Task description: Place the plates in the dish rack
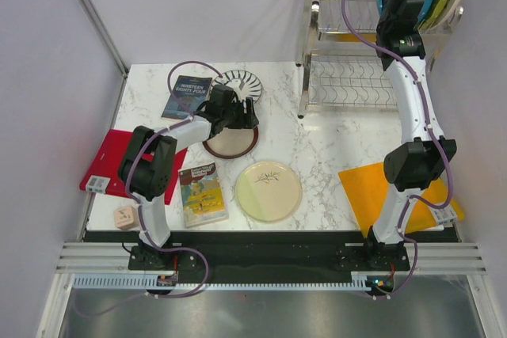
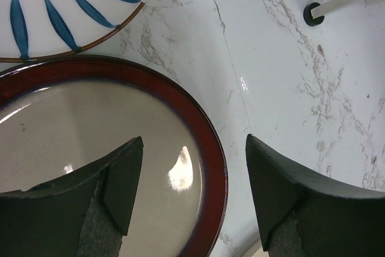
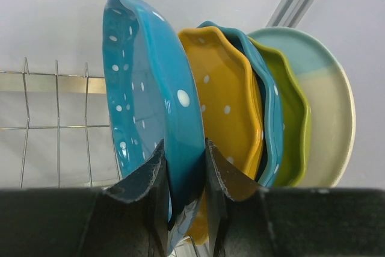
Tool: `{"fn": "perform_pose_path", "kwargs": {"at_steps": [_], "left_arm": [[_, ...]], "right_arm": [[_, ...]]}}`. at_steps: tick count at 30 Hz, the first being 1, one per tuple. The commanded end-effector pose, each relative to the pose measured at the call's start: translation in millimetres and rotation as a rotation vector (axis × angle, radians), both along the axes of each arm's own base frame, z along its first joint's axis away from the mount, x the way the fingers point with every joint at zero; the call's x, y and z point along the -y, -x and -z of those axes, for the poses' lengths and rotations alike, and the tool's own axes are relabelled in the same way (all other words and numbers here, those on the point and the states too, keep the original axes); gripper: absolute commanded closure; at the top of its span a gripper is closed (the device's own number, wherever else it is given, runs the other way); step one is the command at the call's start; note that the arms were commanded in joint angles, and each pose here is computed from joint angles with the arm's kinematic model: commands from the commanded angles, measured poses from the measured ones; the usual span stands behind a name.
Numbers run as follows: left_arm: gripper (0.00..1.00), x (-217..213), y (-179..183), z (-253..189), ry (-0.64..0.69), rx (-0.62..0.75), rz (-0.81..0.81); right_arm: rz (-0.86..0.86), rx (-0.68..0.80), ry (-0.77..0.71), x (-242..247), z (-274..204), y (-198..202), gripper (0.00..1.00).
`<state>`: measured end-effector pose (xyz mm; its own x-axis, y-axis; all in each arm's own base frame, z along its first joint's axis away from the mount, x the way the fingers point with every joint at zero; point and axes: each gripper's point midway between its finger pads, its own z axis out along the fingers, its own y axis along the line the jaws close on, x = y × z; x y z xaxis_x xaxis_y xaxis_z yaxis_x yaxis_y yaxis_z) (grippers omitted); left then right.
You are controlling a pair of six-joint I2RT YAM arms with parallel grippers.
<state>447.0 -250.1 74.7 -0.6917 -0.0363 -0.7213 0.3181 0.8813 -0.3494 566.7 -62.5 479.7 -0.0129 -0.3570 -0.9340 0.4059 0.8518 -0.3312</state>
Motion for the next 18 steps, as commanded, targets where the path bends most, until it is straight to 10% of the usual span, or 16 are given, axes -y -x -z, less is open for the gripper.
{"fn": "perform_pose_path", "kwargs": {"at_steps": [1, 18], "left_arm": [[0.23, 4, -9, -10, 0.001, 0.031, -0.005], [0.23, 4, -8, -12, 0.009, 0.026, -0.01]], "right_arm": [[0.04, 0.178, -0.013, 15, -58, 20, 1.0], [0.136, 0.197, -0.09, 31, -58, 35, 1.0]]}}
